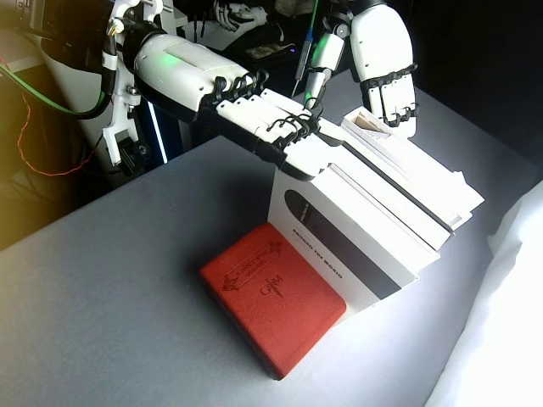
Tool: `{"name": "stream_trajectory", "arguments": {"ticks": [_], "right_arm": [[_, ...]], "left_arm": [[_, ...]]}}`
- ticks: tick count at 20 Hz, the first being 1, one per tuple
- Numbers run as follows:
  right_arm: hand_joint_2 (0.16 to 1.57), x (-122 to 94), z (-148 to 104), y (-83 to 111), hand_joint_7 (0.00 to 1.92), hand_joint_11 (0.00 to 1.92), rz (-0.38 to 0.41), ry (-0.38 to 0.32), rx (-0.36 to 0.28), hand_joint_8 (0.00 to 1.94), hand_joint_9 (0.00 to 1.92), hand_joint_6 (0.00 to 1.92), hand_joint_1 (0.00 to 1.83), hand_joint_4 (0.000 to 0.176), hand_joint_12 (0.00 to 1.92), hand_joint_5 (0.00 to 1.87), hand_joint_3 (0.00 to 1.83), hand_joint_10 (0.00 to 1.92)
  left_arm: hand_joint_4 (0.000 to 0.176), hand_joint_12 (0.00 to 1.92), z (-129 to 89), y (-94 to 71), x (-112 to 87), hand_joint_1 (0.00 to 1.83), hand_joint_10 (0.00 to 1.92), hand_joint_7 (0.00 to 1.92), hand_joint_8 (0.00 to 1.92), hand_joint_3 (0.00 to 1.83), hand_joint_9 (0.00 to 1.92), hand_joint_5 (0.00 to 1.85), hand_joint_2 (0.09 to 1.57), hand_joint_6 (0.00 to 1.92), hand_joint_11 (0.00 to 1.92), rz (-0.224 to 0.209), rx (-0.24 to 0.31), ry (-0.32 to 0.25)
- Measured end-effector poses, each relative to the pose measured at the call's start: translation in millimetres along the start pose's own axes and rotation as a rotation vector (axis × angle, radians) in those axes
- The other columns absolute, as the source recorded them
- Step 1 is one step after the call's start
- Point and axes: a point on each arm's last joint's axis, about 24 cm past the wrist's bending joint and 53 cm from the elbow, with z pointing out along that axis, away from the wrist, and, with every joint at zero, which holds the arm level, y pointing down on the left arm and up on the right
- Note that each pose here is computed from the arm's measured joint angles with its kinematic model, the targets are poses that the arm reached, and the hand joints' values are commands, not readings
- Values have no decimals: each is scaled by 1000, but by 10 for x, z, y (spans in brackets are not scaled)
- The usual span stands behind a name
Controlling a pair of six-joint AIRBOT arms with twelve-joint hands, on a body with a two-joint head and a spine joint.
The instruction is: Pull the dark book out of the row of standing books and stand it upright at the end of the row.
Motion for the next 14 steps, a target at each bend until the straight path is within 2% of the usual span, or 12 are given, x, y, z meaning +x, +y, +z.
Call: {"name": "stream_trajectory", "arguments": {"ticks": [7, 14], "right_arm": [[1256, 0, -47, 55, 0, 0, -33, 6, -8, 0, 0, 0, 0, 0, 0, 1, 22, 0], [1265, 6, -273, 183, 0, 0, -85, 25, -17, 0, 0, 0, 0, 0, 0, 0, 23, 0]], "left_arm": [[0, 148, 0, 4, 5, 0, 0, 0, 0, 1, 0, 6, 1058, 1, 0, -2, -2, 2], [0, 128, 0, 8, 12, 0, 0, 0, 0, 1, 0, 14, 1064, 6, 0, -5, -3, 5]]}}
